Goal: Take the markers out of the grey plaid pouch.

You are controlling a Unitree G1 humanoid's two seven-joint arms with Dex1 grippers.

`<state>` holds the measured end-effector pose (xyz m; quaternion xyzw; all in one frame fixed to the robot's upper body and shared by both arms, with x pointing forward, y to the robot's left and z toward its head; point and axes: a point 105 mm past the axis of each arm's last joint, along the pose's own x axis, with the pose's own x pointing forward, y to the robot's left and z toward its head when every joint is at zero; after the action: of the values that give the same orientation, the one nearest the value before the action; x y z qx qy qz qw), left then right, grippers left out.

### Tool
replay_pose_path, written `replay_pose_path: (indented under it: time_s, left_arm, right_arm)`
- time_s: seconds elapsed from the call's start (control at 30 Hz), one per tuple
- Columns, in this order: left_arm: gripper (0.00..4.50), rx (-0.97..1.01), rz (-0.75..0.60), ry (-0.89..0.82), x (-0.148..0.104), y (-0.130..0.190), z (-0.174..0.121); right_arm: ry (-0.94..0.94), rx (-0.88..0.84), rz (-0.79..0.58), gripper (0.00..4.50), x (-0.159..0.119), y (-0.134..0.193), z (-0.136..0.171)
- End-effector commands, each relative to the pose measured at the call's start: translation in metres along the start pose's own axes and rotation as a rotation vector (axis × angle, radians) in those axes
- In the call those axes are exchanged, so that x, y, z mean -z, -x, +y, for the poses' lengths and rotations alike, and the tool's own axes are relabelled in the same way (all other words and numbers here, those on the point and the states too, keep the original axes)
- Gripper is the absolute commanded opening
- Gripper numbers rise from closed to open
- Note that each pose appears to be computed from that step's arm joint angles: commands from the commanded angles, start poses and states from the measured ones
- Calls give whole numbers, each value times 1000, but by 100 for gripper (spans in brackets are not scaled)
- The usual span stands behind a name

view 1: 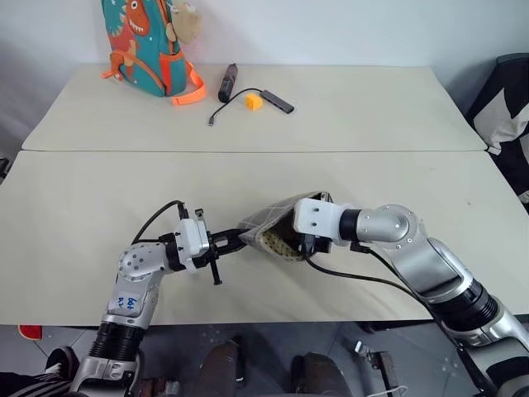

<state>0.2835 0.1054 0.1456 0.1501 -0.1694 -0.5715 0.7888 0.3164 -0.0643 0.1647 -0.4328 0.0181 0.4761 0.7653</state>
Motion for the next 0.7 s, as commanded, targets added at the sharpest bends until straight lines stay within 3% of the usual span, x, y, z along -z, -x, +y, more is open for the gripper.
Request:
replay_pose_path:
  time_s: [0.03,0.17,0.23,0.37,0.7]
  left_arm:
    - [0,-1,-41,-31,-12,-1,1]
    - [0,-3,-41,-29,-12,-1,1]
    - [0,-4,-40,-28,-12,-1,2]
    - [0,-7,-41,-27,-12,0,2]
    - [0,25,-98,-5,-24,-11,-2]
  right_arm:
    - [41,29,-30,447,-12,5,-5]
    - [18,33,-38,430,-12,5,-5]
    - [15,33,-40,387,-12,5,-6]
    - [28,48,-48,250,-16,4,-8]
    - [86,67,-24,250,-14,-13,-3]
